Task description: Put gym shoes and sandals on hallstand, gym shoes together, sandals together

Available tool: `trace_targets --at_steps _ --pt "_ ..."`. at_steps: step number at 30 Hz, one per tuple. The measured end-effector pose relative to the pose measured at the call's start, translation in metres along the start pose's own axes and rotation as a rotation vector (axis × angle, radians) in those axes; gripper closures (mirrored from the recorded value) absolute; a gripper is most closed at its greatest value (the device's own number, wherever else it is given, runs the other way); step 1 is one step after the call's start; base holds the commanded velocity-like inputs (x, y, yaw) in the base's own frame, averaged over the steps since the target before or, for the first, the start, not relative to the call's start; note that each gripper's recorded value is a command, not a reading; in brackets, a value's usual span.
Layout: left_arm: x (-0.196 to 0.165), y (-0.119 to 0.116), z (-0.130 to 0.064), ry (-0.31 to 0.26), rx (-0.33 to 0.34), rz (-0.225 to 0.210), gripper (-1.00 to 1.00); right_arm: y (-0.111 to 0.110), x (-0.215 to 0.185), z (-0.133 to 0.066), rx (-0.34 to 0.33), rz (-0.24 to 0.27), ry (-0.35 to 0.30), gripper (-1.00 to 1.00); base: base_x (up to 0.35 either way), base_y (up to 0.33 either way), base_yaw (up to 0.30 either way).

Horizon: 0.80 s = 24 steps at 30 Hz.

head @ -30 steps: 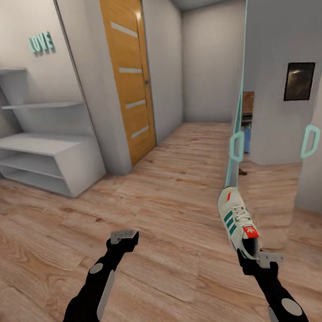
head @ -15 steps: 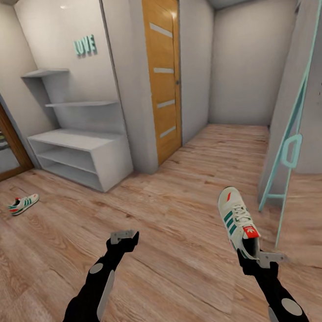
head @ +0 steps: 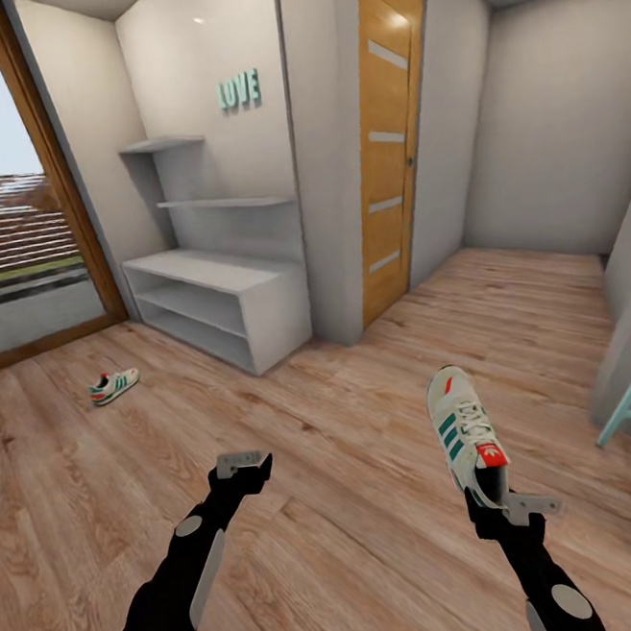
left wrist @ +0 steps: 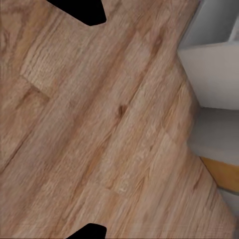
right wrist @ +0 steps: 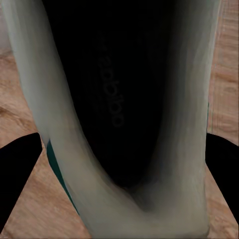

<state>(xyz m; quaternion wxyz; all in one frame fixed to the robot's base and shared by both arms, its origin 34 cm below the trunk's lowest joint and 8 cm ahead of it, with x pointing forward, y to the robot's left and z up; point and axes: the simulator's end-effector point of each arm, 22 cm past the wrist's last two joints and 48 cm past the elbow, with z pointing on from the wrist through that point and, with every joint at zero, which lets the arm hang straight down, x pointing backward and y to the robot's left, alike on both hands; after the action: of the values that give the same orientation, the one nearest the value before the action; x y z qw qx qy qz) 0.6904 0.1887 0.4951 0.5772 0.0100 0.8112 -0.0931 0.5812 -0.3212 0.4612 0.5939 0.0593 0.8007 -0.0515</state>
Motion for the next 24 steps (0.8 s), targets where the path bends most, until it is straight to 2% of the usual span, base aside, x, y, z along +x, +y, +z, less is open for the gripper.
trace_targets --at_steps 24 --pt "-0.013 -0.002 -0.004 -0.022 0.002 0.005 -1.0 0.0 -0.011 -0.002 0.0 0.003 -0.023 1.0 0.207 0.301 0.253"
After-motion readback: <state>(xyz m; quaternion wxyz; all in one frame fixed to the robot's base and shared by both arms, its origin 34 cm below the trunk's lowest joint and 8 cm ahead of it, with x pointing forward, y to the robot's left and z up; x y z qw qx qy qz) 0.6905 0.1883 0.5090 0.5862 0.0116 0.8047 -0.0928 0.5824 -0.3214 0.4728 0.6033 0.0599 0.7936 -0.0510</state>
